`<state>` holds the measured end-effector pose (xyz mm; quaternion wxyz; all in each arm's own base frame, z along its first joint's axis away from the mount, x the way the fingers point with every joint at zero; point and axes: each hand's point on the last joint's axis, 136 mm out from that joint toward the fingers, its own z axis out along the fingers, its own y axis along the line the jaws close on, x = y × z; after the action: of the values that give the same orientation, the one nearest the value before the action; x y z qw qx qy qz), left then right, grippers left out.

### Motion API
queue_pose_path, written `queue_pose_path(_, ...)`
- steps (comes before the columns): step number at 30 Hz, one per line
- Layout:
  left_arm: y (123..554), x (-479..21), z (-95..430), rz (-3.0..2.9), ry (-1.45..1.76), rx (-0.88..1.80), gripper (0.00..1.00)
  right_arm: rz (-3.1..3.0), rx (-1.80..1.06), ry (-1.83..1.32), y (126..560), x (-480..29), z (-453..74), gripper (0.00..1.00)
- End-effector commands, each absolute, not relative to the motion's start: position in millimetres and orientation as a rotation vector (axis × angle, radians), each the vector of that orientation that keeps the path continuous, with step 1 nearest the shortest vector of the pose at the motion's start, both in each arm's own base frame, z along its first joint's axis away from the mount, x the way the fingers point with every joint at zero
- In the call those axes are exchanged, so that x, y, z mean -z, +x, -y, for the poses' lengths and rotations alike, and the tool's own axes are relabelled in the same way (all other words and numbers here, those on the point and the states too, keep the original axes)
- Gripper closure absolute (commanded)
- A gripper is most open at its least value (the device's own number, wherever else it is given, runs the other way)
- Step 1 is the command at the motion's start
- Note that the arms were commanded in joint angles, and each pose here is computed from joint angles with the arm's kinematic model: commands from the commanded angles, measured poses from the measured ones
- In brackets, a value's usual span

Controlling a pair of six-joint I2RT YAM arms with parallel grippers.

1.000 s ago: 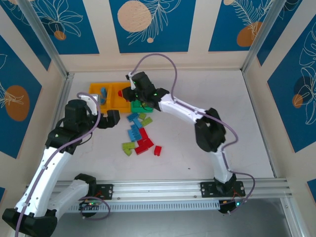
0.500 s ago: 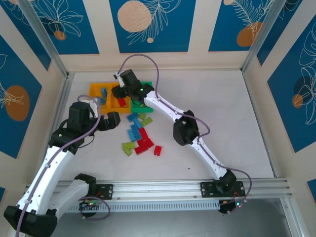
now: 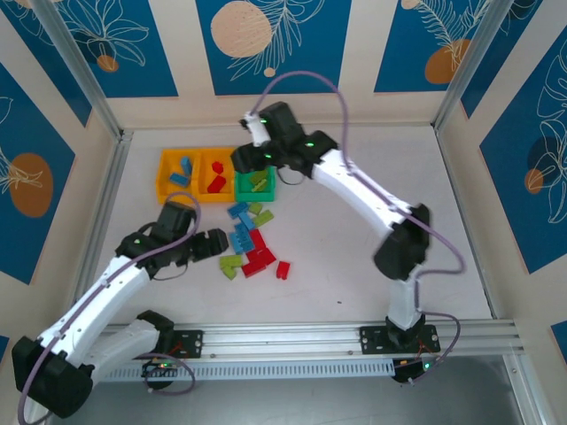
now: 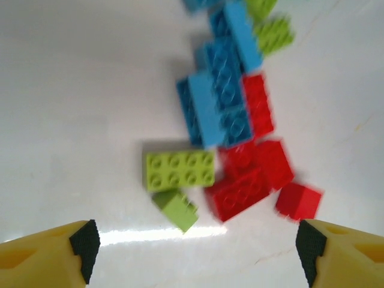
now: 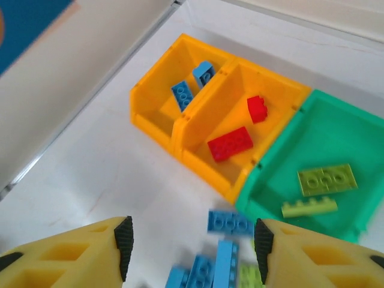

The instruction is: Sort the legos into containers by color

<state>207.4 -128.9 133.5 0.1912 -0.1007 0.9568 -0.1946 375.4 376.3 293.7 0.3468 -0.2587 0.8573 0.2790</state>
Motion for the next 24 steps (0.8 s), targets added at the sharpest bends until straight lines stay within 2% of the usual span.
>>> queue_pose_path(1, 184, -100, 131, -2.812, -0.377, 0.475, 0.17, -2.335, -0.745, -0.654, 339, -269, -349, 0.37)
queue_pose_path(6, 183, -74, 149, -2.896, -0.274, 0.419, 0.27, -2.465, -0.671, -0.582, 303, -237, -308, 0.30)
queue_pose_path(10, 183, -56, 162, -2.959, -0.229, 0.410, 0.33, -2.522, -0.669, -0.534, 289, -222, -295, 0.29)
queue_pose_path(22, 192, -26, 160, -2.982, -0.240, 0.310, 0.38, -2.559, -0.680, -0.567, 289, -213, -307, 0.29)
queue_pose_path(24, 192, -21, 157, -2.991, -0.238, 0.278, 0.41, -2.560, -0.682, -0.572, 288, -213, -308, 0.29)
